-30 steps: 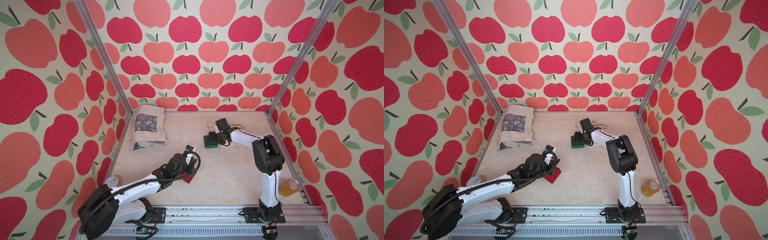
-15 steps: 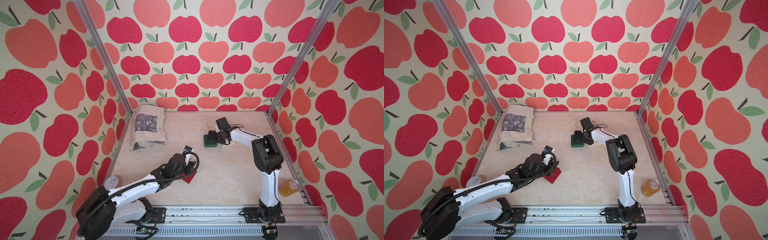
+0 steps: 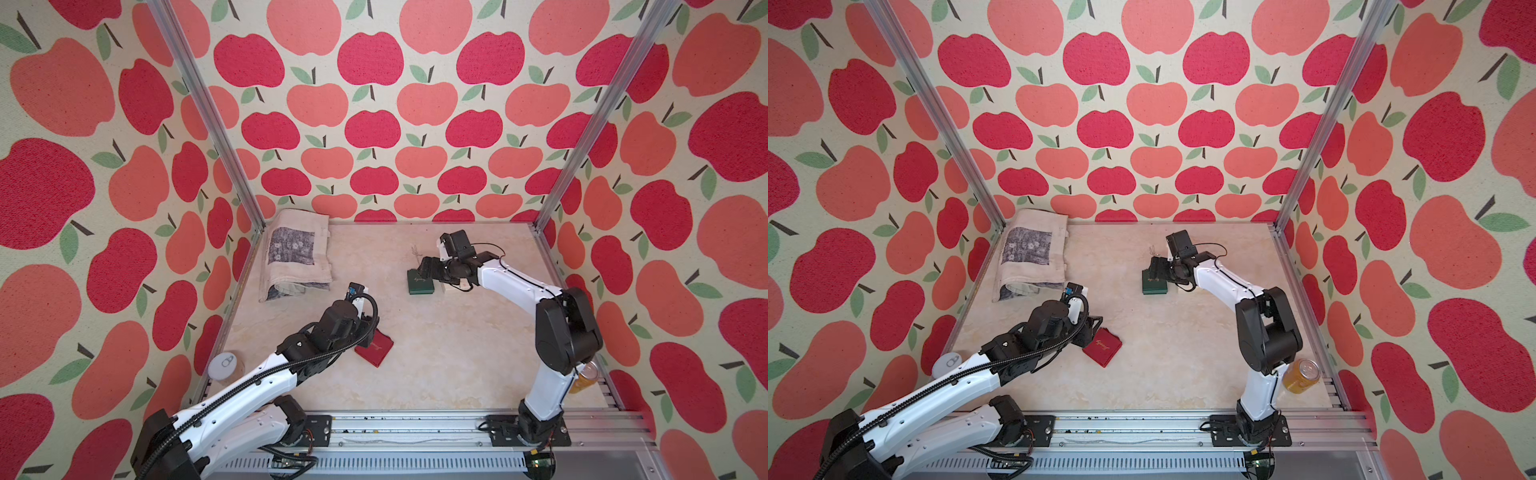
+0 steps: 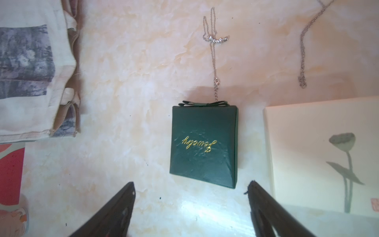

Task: Take the necklace out of the lift-off lid jewelry box
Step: Move the jewelry box to the center of the board.

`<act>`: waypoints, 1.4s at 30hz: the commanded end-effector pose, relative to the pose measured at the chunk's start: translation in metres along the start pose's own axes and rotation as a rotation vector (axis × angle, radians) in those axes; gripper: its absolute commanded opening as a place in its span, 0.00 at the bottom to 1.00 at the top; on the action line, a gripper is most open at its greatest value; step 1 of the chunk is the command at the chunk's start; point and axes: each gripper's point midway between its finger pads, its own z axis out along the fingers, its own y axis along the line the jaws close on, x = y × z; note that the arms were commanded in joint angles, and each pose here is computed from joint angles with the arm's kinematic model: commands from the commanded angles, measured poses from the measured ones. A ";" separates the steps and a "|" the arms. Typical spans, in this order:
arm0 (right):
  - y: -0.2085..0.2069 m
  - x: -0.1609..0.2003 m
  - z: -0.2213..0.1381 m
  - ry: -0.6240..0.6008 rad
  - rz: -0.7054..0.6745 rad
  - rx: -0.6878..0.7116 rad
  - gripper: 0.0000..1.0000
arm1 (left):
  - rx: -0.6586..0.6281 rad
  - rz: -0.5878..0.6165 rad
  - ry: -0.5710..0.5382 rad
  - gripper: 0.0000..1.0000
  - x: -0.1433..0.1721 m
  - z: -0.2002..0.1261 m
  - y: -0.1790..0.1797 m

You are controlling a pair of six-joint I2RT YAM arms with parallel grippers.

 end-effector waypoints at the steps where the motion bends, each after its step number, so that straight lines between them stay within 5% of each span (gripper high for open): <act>1: 0.013 0.045 -0.004 0.074 -0.071 -0.032 0.86 | -0.060 -0.136 0.135 0.49 0.039 -0.003 0.021; 9: 0.062 0.151 -0.011 0.198 -0.138 -0.173 0.81 | 0.022 -0.269 0.182 0.44 0.062 0.012 0.024; 18: 0.107 0.220 -0.006 0.268 -0.129 -0.280 0.74 | 0.053 -0.309 0.261 0.40 0.079 0.032 0.025; 33: 0.135 0.237 0.021 0.308 -0.117 -0.341 0.61 | -0.007 -0.315 0.317 0.42 0.104 0.036 0.039; 42: 0.125 0.227 0.024 0.312 -0.098 -0.345 0.45 | -0.034 -0.303 0.338 0.49 0.110 0.041 0.044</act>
